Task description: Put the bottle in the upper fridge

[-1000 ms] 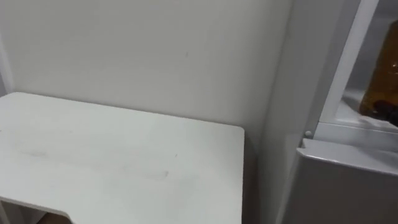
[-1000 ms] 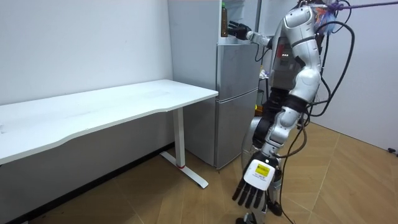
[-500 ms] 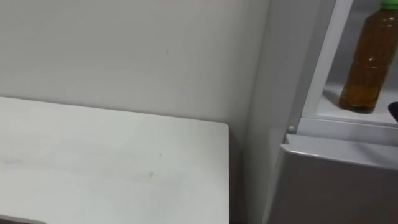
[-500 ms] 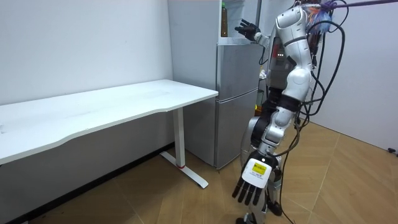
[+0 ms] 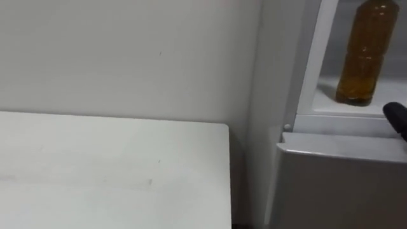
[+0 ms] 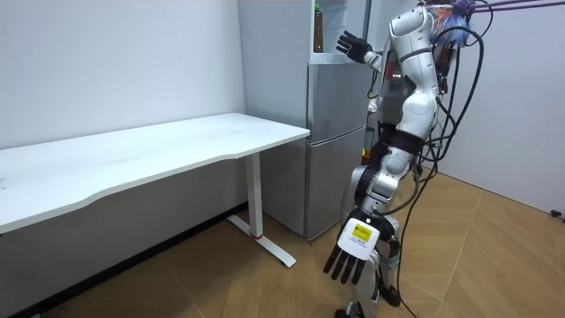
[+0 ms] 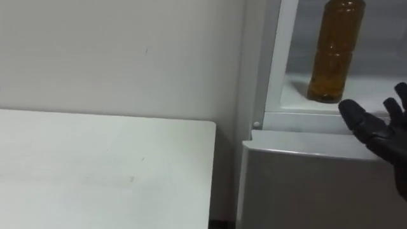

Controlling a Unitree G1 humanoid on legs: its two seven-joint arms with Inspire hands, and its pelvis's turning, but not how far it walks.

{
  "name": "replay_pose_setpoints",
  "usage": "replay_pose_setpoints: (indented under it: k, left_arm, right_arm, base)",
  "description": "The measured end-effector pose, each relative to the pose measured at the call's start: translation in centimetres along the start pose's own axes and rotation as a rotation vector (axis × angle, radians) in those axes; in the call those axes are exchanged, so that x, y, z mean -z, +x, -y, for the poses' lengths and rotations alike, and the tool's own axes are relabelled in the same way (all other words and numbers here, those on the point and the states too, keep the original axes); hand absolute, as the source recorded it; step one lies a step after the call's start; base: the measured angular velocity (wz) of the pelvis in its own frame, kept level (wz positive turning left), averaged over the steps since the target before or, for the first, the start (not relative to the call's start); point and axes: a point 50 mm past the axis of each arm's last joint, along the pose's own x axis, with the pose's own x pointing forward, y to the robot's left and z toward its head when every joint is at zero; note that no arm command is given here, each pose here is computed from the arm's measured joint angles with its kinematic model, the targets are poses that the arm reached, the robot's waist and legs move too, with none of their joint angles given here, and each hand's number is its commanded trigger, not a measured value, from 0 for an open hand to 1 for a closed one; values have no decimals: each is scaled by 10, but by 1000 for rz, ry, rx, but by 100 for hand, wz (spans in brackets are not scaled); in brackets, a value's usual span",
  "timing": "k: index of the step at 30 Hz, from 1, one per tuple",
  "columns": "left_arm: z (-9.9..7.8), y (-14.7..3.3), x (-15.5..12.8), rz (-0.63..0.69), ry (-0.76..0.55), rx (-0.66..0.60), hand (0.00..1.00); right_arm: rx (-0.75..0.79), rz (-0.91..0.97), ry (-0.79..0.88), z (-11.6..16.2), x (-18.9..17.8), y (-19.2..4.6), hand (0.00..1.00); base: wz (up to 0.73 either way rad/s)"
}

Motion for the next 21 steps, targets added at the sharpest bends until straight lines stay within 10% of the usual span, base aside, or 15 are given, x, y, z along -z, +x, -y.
replay_pose_setpoints:
  k: [21]
  left_arm:
    - [23, 3, -16, 73, 97, 34, 0]
  right_arm:
    - [257, -54, -63, 39, 26, -57, 0]
  base:
    - [-5]
